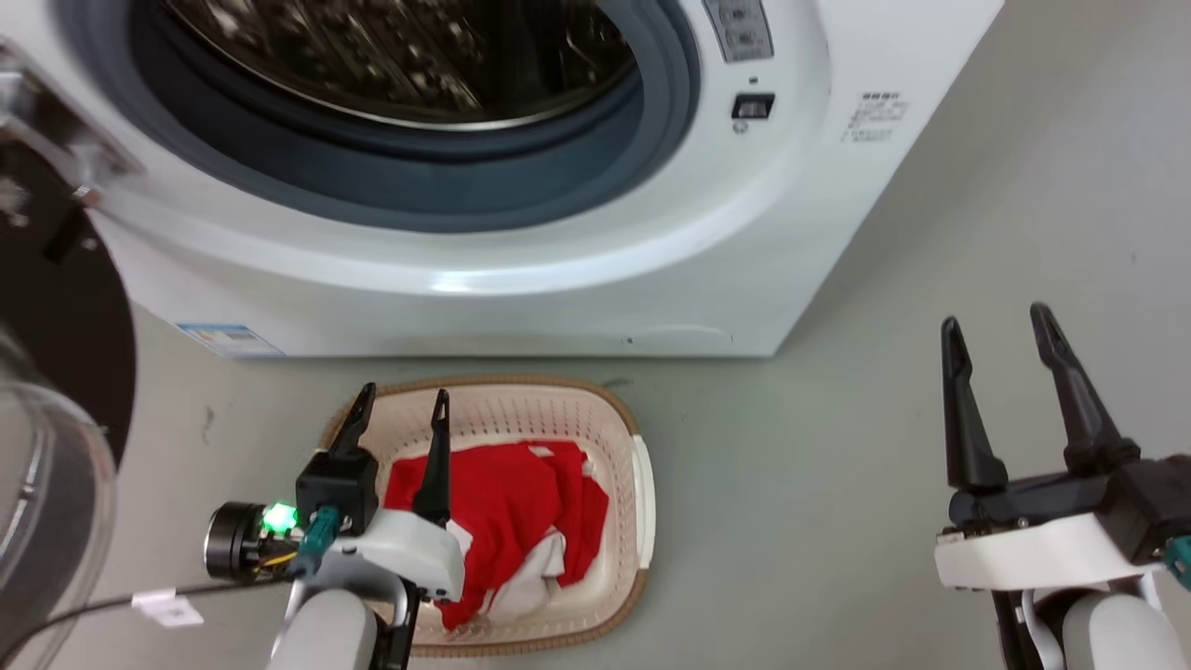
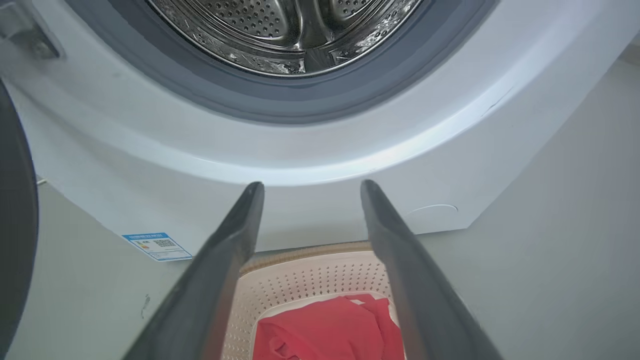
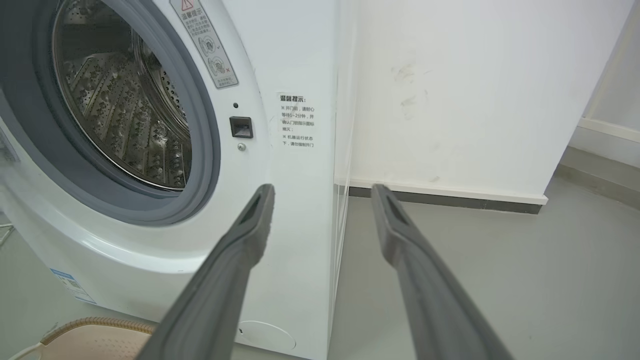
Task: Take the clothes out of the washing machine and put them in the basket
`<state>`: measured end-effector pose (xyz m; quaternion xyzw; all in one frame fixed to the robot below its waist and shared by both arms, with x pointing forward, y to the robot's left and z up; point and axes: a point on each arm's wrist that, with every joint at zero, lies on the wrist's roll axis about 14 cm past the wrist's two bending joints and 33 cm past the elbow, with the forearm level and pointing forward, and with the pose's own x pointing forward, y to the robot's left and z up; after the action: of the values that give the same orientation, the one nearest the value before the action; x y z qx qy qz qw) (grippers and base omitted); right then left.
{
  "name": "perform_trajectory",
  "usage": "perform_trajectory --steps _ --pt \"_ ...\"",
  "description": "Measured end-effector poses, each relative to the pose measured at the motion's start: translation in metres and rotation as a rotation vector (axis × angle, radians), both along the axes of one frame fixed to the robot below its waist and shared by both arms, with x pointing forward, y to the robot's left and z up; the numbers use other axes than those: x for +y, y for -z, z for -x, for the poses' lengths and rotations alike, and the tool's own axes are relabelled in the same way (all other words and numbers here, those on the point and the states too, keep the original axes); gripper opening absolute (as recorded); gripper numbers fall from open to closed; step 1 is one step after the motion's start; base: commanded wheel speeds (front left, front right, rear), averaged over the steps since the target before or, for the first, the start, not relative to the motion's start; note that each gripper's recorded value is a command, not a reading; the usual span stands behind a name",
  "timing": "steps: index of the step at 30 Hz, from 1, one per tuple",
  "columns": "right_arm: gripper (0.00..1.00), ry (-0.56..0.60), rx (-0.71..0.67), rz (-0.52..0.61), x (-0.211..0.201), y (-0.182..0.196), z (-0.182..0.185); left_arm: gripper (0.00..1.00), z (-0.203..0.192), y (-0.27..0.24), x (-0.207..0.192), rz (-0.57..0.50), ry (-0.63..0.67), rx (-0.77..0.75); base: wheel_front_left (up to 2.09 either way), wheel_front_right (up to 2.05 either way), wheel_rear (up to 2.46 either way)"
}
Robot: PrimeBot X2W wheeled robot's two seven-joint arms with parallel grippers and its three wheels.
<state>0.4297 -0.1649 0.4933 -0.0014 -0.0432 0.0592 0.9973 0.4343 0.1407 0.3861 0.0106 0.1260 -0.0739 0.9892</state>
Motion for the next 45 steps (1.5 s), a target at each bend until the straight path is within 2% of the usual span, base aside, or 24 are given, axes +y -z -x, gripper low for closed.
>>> perform_trajectory --steps 10,16,27,45 --pt "1.0 -0.005 -0.058 -0.003 0.002 -0.028 0.029 1.0 0.028 -0.085 0.021 -0.002 -0.106 -0.243 0.0 0.0 0.0" --pt "1.0 -0.001 -0.08 -0.004 0.0 -0.038 0.047 1.0 0.049 -0.116 0.03 0.003 -0.147 -0.329 0.0 0.0 0.0" --pt "1.0 0.026 -0.108 0.002 -0.009 -0.049 0.074 1.0 0.083 -0.134 0.04 0.016 -0.178 -0.382 0.0 0.0 0.0" --pt "1.0 0.053 -0.104 -0.014 -0.017 -0.047 0.088 1.0 0.089 -0.133 0.037 0.011 -0.157 -0.379 0.0 0.0 0.0"
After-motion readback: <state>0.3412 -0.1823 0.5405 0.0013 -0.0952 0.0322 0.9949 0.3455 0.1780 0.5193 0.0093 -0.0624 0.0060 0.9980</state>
